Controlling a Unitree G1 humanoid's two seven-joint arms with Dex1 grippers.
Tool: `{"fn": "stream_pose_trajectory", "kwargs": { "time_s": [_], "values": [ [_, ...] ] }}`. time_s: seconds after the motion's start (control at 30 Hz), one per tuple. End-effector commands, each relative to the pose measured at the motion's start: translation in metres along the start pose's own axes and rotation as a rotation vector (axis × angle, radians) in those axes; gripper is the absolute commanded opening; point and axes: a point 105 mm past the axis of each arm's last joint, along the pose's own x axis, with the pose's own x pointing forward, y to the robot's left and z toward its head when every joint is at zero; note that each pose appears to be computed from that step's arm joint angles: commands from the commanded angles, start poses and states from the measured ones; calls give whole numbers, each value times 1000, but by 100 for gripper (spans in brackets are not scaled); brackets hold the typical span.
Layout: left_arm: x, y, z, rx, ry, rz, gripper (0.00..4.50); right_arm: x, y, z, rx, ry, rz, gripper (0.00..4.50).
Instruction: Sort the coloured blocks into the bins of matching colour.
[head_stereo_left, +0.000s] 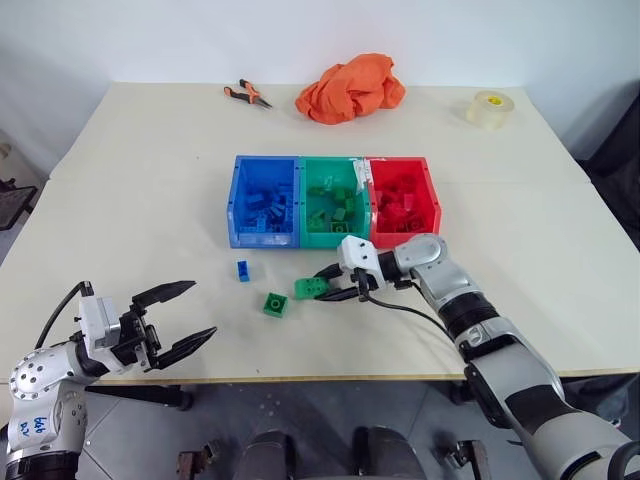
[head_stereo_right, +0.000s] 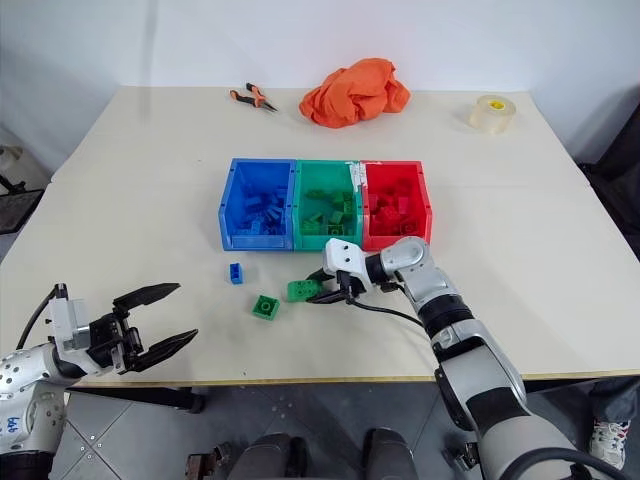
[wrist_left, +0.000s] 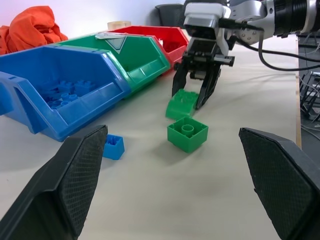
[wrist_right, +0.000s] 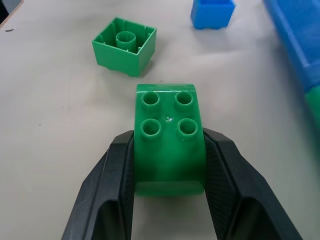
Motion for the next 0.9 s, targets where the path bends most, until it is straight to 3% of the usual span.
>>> {"fn": "stream_pose_trajectory", "kwargs": {
  "time_s": [0.03,0.23,0.4,0.5,0.7,0.9],
  "values": [
    [4,3,5,18,-22,-2,450,-18,-10,24,-16,-73,-81,145],
    [13,10,5,20,-35,-20,450,-63,-57,43,-7,-63,-369,145],
    [17,15,4,24,-41,-29,450,-72,-84,43,-37,-15,-480,145],
    [18,18,3,27,-44,-33,450,-71,-97,47,-51,-9,-539,247],
    [18,22,2,34,-48,-35,450,-71,-97,57,-111,-39,-520,446],
    [13,23,-1,30,-42,-36,450,-86,-71,63,-149,-92,-432,446]
  ]
}}
